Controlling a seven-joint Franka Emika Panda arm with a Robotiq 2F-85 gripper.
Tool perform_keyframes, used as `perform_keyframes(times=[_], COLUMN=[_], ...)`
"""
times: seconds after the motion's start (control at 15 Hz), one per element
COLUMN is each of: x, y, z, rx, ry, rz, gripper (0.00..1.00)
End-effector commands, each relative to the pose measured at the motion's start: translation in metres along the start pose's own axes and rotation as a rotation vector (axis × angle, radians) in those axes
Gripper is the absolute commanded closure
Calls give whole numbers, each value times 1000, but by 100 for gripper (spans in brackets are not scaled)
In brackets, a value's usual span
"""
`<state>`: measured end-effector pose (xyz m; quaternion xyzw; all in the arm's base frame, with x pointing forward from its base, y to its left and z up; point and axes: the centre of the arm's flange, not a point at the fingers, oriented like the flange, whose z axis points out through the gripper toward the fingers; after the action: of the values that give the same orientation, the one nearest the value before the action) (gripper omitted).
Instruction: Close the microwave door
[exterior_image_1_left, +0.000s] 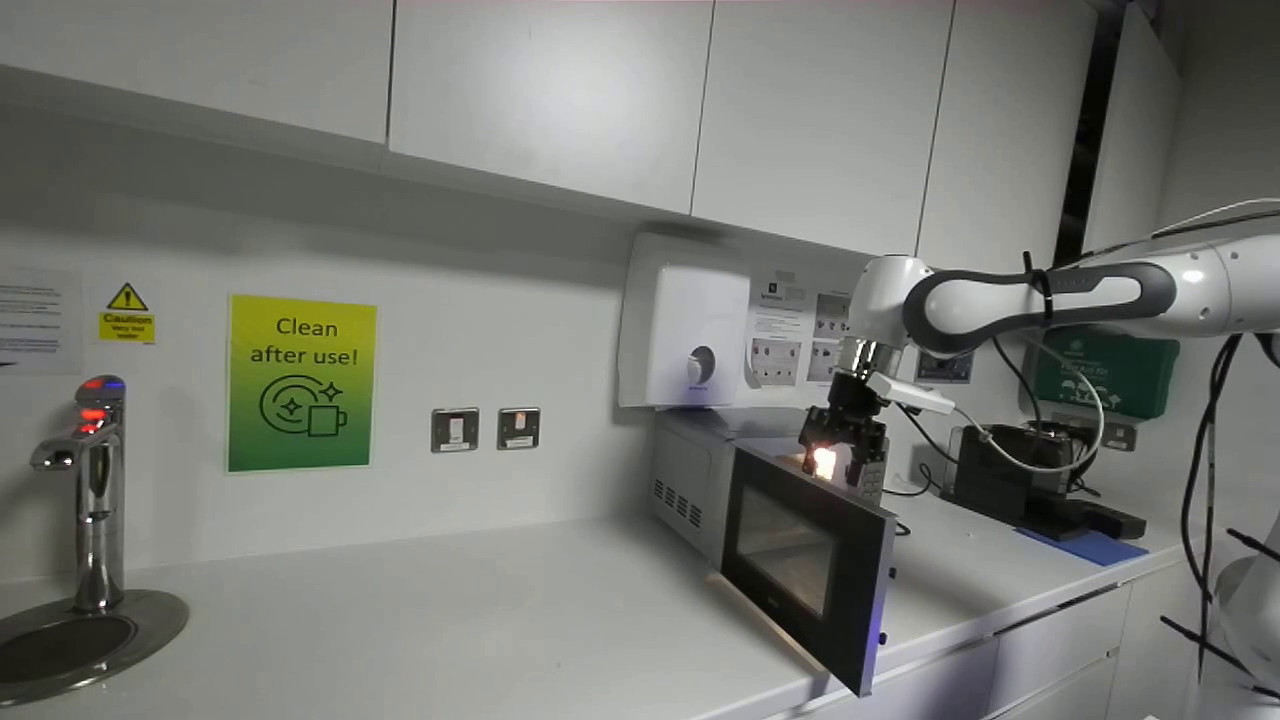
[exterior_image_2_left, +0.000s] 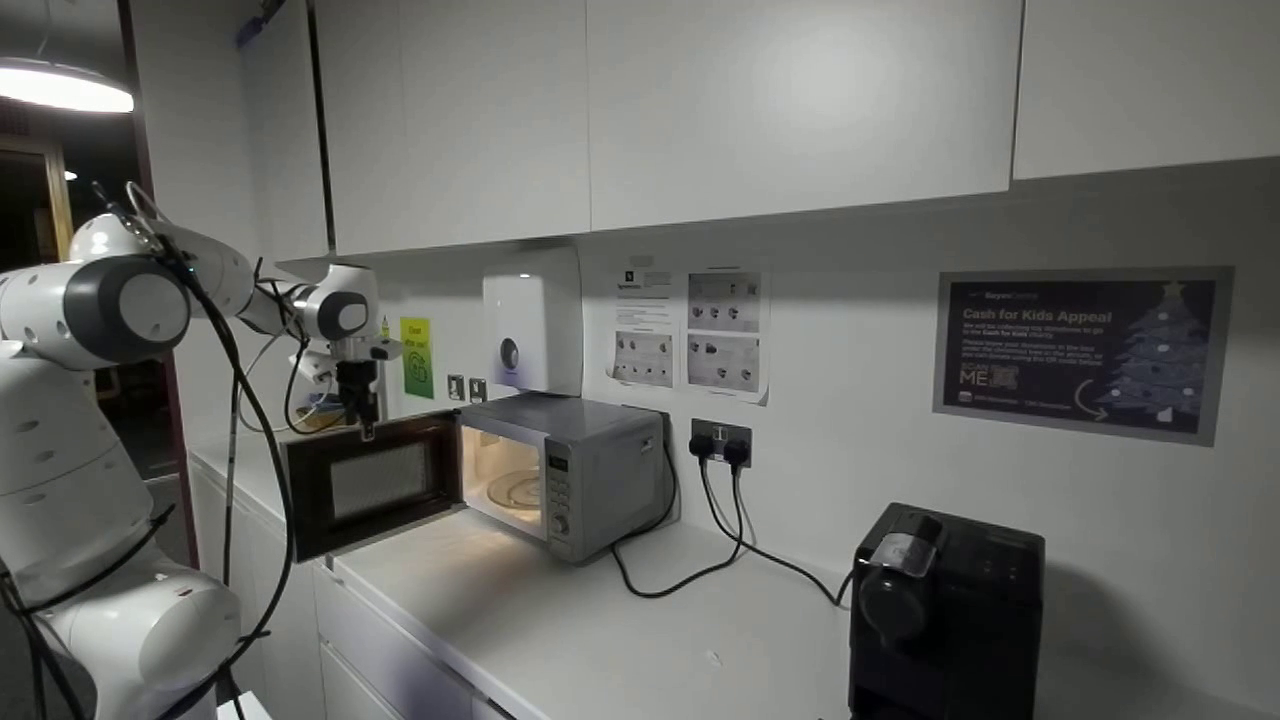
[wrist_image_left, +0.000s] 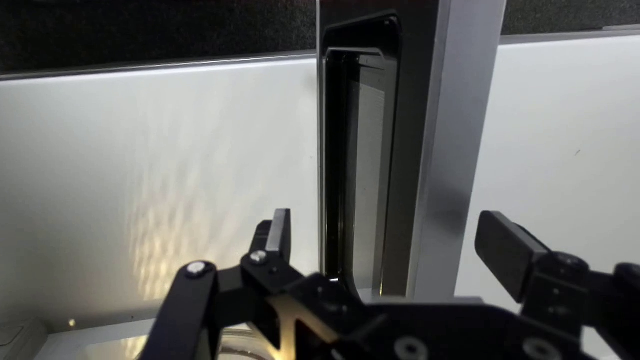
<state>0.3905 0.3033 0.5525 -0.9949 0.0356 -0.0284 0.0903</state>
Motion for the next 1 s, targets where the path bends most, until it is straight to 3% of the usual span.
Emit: perform_keyframes(times=[0.0, 0.93], x=[-1, 11], y=[6, -9], z=[2, 15], rx=[35, 17], ry=[10, -20], rz=[-26, -37], gripper=[0, 0])
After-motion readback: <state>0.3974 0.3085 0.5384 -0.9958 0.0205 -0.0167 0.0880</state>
